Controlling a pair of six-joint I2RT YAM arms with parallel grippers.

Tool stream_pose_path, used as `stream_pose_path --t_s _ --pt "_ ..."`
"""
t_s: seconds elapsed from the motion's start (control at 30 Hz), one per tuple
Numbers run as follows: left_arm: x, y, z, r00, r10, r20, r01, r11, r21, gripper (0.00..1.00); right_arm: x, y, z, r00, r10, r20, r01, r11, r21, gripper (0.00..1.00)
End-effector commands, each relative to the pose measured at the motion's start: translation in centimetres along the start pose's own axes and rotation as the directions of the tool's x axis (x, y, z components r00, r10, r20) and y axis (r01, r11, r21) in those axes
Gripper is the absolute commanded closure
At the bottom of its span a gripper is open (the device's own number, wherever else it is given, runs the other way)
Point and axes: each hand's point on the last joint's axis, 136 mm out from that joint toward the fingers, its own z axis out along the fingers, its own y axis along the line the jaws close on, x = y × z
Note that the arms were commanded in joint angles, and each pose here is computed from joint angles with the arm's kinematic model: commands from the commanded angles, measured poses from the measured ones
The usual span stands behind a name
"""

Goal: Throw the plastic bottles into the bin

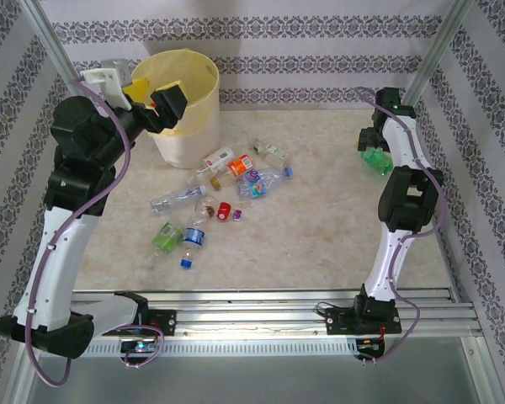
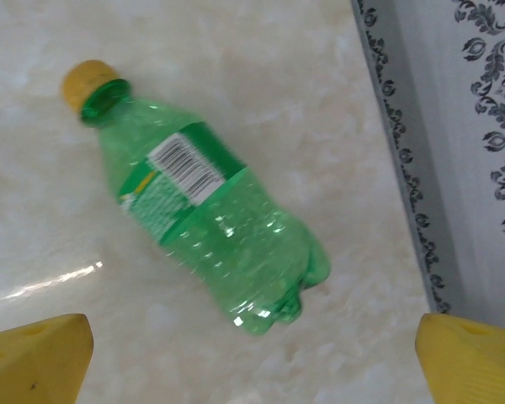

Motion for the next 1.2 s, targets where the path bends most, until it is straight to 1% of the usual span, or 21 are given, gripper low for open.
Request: stream_pose_path --t_s 0.0,0.13,0.27,0.33,0.47,0.7,0.8,0.97,1.17 --pt "1.1 -0.2 -1.8 0.998 -0.029 -0.055 0.027 0.999 -0.026 0.0 -0.7 -0.8 1.3 0.998 -0.06 -0.03 0.061 0.998 0.034 0.02" --pt "1.0 0.1 -2.5 0.998 -0.019 -0.068 0.015 0.998 -0.057 0.0 -1.2 0.0 3.6 0.994 -0.075 -0.083 0.074 0.997 -0.023 0.02" --pt "0.6 0.2 -2.3 0.998 -0.019 -0.063 0.015 0.998 -0.068 0.0 -1.2 1.3 4.5 0.989 -0.09 -0.12 0.077 0.991 -0.108 0.02" --pt "0.5 0.2 -1.9 0.998 -0.019 -0.06 0.015 0.998 -0.068 0.0 -0.6 2.1 4.9 0.987 -0.084 -0.134 0.062 0.985 -0.159 0.02" --pt "0.3 0.3 -1.3 0.999 -0.017 -0.05 0.014 0.998 -0.065 0.0 1.5 3.0 6.2 0.972 -0.107 -0.208 0.065 0.978 -0.197 0.02" --pt "0.4 0.3 -0.3 0.999 -0.008 -0.047 0.006 0.999 -0.053 0.0 3.2 3.1 6.5 0.957 -0.115 -0.265 0.059 0.976 -0.211 0.03" --pt "0.7 0.3 -0.1 0.999 -0.006 -0.051 0.004 0.999 -0.047 0.0 3.8 3.6 6.4 0.952 -0.109 -0.286 0.039 0.97 -0.241 0.05" --pt "1.1 0.3 -0.1 0.998 -0.007 -0.055 0.005 0.999 -0.044 0.0 3.5 3.8 5.3 0.955 -0.069 -0.287 -0.01 0.964 -0.265 0.05" --pt "1.2 0.3 -0.3 0.999 -0.008 -0.047 0.006 0.999 -0.041 0.0 3.7 3.4 5.9 0.951 -0.038 -0.308 -0.036 0.972 -0.231 0.08"
